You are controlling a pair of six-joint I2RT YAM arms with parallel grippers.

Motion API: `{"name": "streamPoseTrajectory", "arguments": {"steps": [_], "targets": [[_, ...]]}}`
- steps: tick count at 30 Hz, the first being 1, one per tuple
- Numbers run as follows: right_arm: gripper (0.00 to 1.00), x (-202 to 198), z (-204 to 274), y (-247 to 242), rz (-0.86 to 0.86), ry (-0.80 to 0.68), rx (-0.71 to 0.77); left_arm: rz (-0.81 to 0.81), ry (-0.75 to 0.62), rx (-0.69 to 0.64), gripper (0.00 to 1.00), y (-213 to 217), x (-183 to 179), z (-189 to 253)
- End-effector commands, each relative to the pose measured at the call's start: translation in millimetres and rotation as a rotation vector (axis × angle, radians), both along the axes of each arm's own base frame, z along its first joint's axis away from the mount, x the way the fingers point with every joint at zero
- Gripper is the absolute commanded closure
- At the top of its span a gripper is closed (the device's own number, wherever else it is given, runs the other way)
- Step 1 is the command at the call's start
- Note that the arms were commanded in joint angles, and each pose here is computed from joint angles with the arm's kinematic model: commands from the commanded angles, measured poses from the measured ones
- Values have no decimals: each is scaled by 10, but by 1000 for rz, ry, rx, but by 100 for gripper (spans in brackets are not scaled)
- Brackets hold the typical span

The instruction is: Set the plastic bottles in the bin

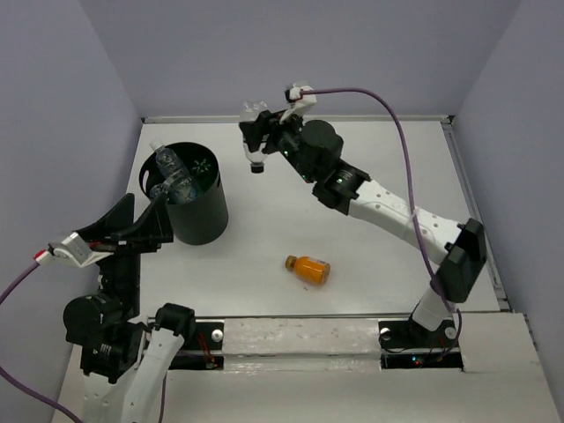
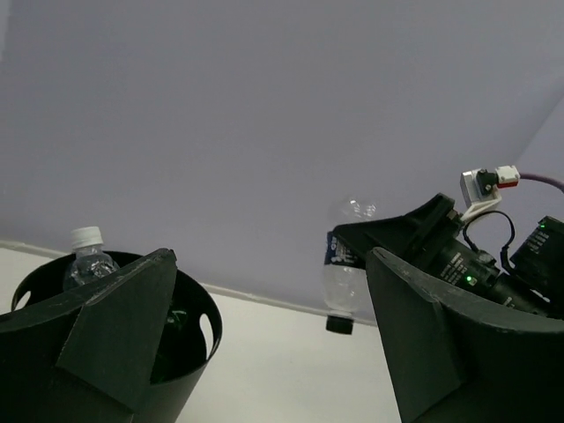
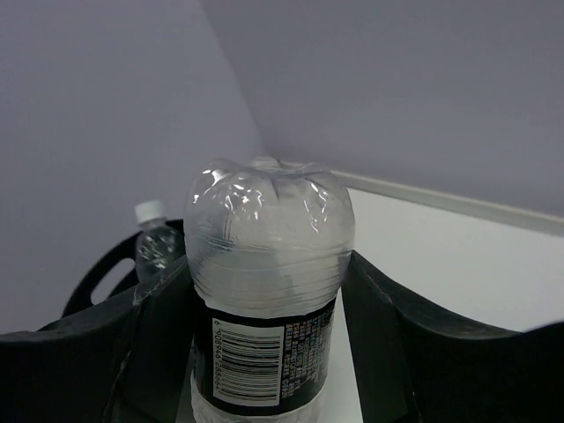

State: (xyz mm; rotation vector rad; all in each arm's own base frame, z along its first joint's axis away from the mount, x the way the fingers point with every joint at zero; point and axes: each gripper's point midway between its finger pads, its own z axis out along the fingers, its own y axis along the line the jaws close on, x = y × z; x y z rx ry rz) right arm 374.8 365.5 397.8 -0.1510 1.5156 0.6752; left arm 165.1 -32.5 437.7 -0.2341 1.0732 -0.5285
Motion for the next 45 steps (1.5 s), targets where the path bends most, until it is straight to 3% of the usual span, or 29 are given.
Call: {"name": "streamPoseTrajectory", "arguments": {"steps": [1, 2, 3, 5, 7, 8, 9, 12, 16, 21, 25, 30, 39, 40, 42, 43, 45], "targets": [[54, -44, 566, 687, 195, -231, 33, 121, -89, -124, 1, 323, -194, 164], [54, -128, 871, 801, 232, -285, 75, 133, -89, -131, 1, 351, -206, 143], [54, -139, 715, 1076, 293, -282, 54, 144, -95, -139, 1, 384, -242, 139], [54, -202, 956, 1251, 343, -338, 92, 152, -100, -142, 1, 406, -265, 133], [54, -131, 723, 1543, 381, -322, 76, 156, -93, -141, 1, 415, -264, 116], [54, -211, 907, 1611, 408, -359, 105, 155, -91, -140, 1, 414, -265, 106], [54, -134, 659, 1787, 432, -333, 76, 153, -89, -136, 1, 408, -260, 99], [53, -163, 677, 1979, 454, -354, 75, 147, -82, -134, 1, 402, -252, 84], [53, -68, 213, 2230, 469, -301, 21, 152, -84, -138, 1, 424, -278, 76], [39, -93, -8, 2249, 465, -267, -8, 147, -90, -141, 1, 428, -304, 76], [20, -72, -100, 2193, 416, -247, -33, 142, -84, -136, 1, 412, -284, 60], [8, -80, 79, 2049, 375, -256, -21, 158, -69, -136, 1, 430, -251, 17], [7, -437, 524, 1454, 368, -280, -24, 189, 5, -102, 1, 405, -45, -126], [7, -475, 177, 1406, 381, -234, -91, 191, 9, -100, 1, 403, -32, -132], [9, -697, 216, 1107, 405, -230, -133, 197, 27, -93, 1, 394, 19, -170], [10, -754, -227, 1012, 420, -171, -222, 195, 31, -91, 1, 387, 32, -175], [14, -967, -389, 684, 443, -146, -313, 168, 47, -71, 1, 308, 104, -210]]}}
